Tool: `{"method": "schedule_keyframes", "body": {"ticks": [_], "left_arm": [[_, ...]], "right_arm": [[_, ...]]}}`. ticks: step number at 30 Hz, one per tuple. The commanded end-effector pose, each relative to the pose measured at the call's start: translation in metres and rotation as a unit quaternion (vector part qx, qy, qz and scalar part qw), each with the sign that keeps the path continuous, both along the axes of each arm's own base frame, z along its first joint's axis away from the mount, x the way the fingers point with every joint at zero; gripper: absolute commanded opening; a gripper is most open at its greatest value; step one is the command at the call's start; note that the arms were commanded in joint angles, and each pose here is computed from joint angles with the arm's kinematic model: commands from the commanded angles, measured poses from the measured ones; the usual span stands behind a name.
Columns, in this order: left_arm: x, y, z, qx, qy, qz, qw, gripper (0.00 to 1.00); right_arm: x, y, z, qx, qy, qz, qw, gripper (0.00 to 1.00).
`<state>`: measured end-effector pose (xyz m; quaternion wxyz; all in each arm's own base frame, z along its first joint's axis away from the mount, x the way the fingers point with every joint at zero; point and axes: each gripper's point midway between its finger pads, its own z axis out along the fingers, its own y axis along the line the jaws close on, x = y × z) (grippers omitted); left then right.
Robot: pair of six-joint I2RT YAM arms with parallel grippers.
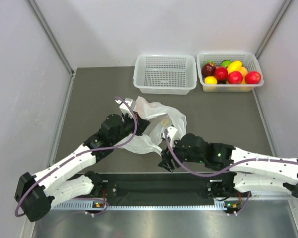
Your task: Untie the knot of the plastic bag and take out the fruit
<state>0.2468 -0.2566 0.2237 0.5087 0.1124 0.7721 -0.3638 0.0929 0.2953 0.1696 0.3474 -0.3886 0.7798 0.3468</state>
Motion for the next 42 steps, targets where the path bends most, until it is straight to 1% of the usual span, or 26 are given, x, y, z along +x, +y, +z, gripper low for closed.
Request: {"method": "schedule_keyframes", "body": {"ticks": [1, 3, 4, 5, 6, 7, 13, 14, 17, 18, 19, 20, 21, 22, 24, 26, 30, 32, 33, 35, 36, 38, 39, 40, 41, 42], "left_arm": [[0.004, -0.004, 0.02, -0.028, -0.023, 0.005, 0.999, 0.0], [0.008, 0.0, 0.013, -0.022, -0.022, 0.022, 0.999, 0.0], [0.009, 0.001, 0.011, -0.02, -0.022, 0.026, 0.999, 0.0], [0.01, 0.002, 0.006, -0.017, -0.02, 0.029, 0.999, 0.0], [0.011, 0.002, 0.006, -0.018, -0.022, 0.031, 0.999, 0.0], [0.012, 0.003, 0.006, -0.019, -0.023, 0.035, 0.999, 0.0], [0.013, 0.0, 0.0, -0.028, -0.022, 0.032, 0.999, 0.0], [0.012, -0.002, -0.001, -0.029, -0.021, 0.028, 0.999, 0.0], [0.01, -0.004, 0.001, -0.034, -0.02, 0.021, 0.999, 0.0], [0.009, -0.005, 0.001, -0.035, -0.019, 0.019, 0.999, 0.0], [0.009, -0.004, 0.001, -0.036, -0.019, 0.019, 0.999, 0.0], [0.007, -0.004, 0.005, -0.039, -0.023, 0.018, 0.999, 0.0], [0.007, -0.003, 0.008, -0.041, -0.025, 0.018, 0.999, 0.0], [0.006, -0.001, 0.011, -0.041, -0.03, 0.018, 0.999, 0.0], [0.003, 0.001, 0.017, -0.04, -0.037, 0.017, 0.998, 0.0], [0.001, 0.004, 0.021, -0.039, -0.04, 0.018, 0.998, 0.0], [-0.002, 0.007, 0.017, -0.031, -0.036, 0.015, 0.999, 0.0], [-0.004, 0.006, 0.014, -0.031, -0.032, 0.011, 0.999, 0.0], [-0.004, 0.007, 0.012, -0.029, -0.029, 0.013, 0.999, 0.0], [-0.007, 0.008, 0.011, -0.031, -0.028, 0.011, 0.999, 0.0], [-0.007, 0.009, 0.011, -0.032, -0.027, 0.012, 0.999, 0.0], [-0.008, 0.011, 0.01, -0.033, -0.027, 0.013, 0.999, 0.0], [-0.009, 0.011, 0.01, -0.033, -0.026, 0.013, 0.999, 0.0], [-0.009, 0.011, 0.011, -0.033, -0.027, 0.013, 0.999, 0.0], [-0.009, 0.011, 0.011, -0.033, -0.026, 0.013, 0.999, 0.0], [-0.009, 0.011, 0.012, -0.034, -0.026, 0.013, 0.999, 0.0]], "right_arm": [[0.007, 0.03, 0.045, 0.056, -0.053, -0.016, 0.997, 0.57], [-0.013, 0.048, 0.051, 0.062, -0.058, 0.026, 0.996, 0.4], [-0.018, 0.054, 0.052, 0.062, -0.061, 0.037, 0.996, 0.25], [-0.023, 0.063, 0.055, 0.059, -0.061, 0.049, 0.995, 0.19], [-0.036, 0.07, 0.055, 0.057, -0.061, 0.074, 0.994, 0.07], [-0.042, 0.077, 0.062, 0.062, -0.062, 0.084, 0.993, 0.0], [-0.093, 0.117, 0.055, 0.061, -0.037, 0.186, 0.98, 0.01], [-0.096, 0.123, 0.047, 0.052, -0.033, 0.19, 0.98, 0.04], [-0.088, 0.126, 0.036, 0.033, -0.034, 0.161, 0.986, 0.22], [-0.082, 0.123, 0.032, 0.023, -0.038, 0.142, 0.989, 0.46], [-0.076, 0.118, 0.026, 0.013, -0.042, 0.123, 0.991, 0.55], [-0.063, 0.111, 0.033, 0.019, -0.052, 0.084, 0.995, 0.62], [-0.057, 0.105, 0.034, 0.02, -0.056, 0.063, 0.996, 0.75], [-0.053, 0.095, 0.026, 0.014, -0.057, 0.046, 0.997, 0.82], [-0.039, 0.078, 0.047, 0.05, -0.065, -0.003, 0.997, 0.98], [-0.034, 0.059, 0.062, 0.085, -0.068, -0.025, 0.994, 1.0], [-0.026, 0.033, 0.081, 0.112, -0.076, -0.052, 0.989, 1.0], [-0.017, 0.018, 0.093, 0.131, -0.083, -0.086, 0.984, 1.0], [-0.011, 0.012, 0.092, 0.132, -0.086, -0.104, 0.982, 0.97], [0.006, -0.003, 0.099, 0.142, -0.097, -0.157, 0.972, 0.87], [0.01, -0.006, 0.099, 0.142, -0.1, -0.168, 0.97, 0.76], [0.019, -0.006, 0.099, 0.135, -0.108, -0.18, 0.968, 0.64], [0.022, -0.005, 0.1, 0.134, -0.111, -0.184, 0.967, 0.45], [0.031, -0.003, 0.097, 0.124, -0.116, -0.197, 0.966, 0.34], [0.035, 0.0, 0.097, 0.127, -0.116, -0.202, 0.964, 0.18], [0.039, 0.003, 0.097, 0.127, -0.117, -0.203, 0.964, 0.12]]}}
